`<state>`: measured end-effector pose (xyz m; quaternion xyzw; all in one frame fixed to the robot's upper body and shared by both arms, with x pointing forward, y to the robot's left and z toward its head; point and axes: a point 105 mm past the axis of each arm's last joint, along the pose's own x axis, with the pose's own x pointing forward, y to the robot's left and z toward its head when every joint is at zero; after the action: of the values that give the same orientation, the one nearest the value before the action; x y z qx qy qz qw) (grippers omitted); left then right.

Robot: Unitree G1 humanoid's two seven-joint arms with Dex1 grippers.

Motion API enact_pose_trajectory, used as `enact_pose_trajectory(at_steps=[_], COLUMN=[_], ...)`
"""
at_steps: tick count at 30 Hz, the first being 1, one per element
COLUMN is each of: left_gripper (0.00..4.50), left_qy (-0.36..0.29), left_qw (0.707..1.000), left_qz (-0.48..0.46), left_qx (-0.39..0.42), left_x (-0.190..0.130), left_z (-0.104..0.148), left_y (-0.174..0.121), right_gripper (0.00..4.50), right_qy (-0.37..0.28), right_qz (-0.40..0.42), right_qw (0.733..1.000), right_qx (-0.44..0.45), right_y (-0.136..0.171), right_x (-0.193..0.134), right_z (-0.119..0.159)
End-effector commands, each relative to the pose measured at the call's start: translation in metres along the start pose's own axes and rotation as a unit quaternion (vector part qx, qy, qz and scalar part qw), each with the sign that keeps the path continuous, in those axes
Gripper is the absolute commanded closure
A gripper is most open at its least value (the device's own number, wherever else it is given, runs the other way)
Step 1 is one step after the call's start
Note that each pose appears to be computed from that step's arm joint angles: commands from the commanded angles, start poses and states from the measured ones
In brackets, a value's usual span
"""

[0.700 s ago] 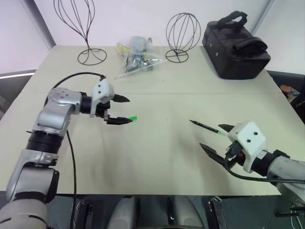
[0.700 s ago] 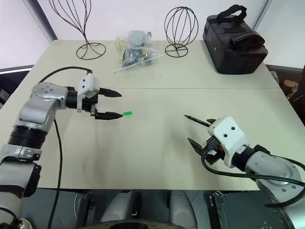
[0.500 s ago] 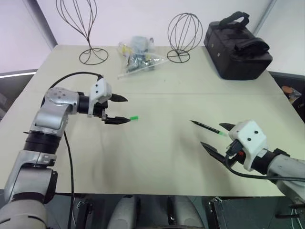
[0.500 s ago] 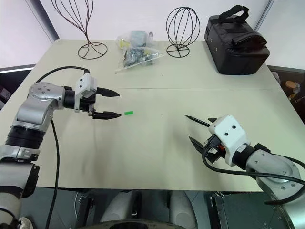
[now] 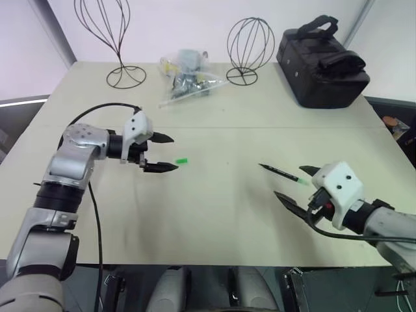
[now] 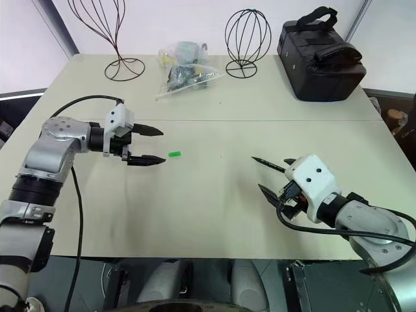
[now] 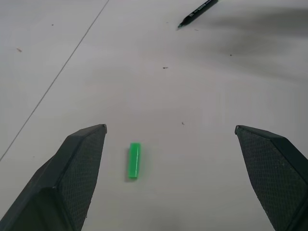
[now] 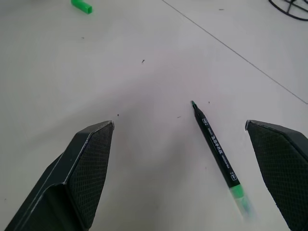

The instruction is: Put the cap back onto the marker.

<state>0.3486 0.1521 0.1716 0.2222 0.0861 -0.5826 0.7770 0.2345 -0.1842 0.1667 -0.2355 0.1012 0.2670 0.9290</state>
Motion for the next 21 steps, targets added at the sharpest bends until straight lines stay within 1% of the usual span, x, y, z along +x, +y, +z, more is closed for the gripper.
enact_pose_trajectory(at_steps=[1, 6, 11, 15, 21], left_gripper=[0.0, 0.0, 0.0, 0.0, 0.0], left_qy=[-0.01, -0.018, -0.01, 0.014, 0.042], left_qw=[1.0, 0.999, 0.999, 0.999, 0.999], left_qz=[0.013, 0.025, 0.023, 0.018, 0.026], left_qx=[0.012, -0.012, -0.031, -0.032, -0.015], left_x=[-0.004, 0.005, 0.024, 0.033, 0.039], left_z=[0.007, 0.0, -0.015, -0.031, -0.041], left_y=[0.006, 0.017, 0.026, 0.028, 0.035], right_gripper=[0.03, 0.03, 0.03, 0.03, 0.03], right_qy=[-0.016, -0.023, -0.032, -0.038, -0.04], right_qz=[-0.013, -0.023, -0.039, -0.047, -0.063], right_qw=[1.0, 0.999, 0.999, 0.998, 0.997], right_qx=[-0.015, -0.017, -0.018, -0.018, -0.012], right_y=[-0.003, -0.004, -0.006, -0.004, -0.001], right_x=[-0.001, 0.002, 0.007, 0.009, 0.008], right_z=[0.008, 0.01, 0.013, 0.015, 0.015])
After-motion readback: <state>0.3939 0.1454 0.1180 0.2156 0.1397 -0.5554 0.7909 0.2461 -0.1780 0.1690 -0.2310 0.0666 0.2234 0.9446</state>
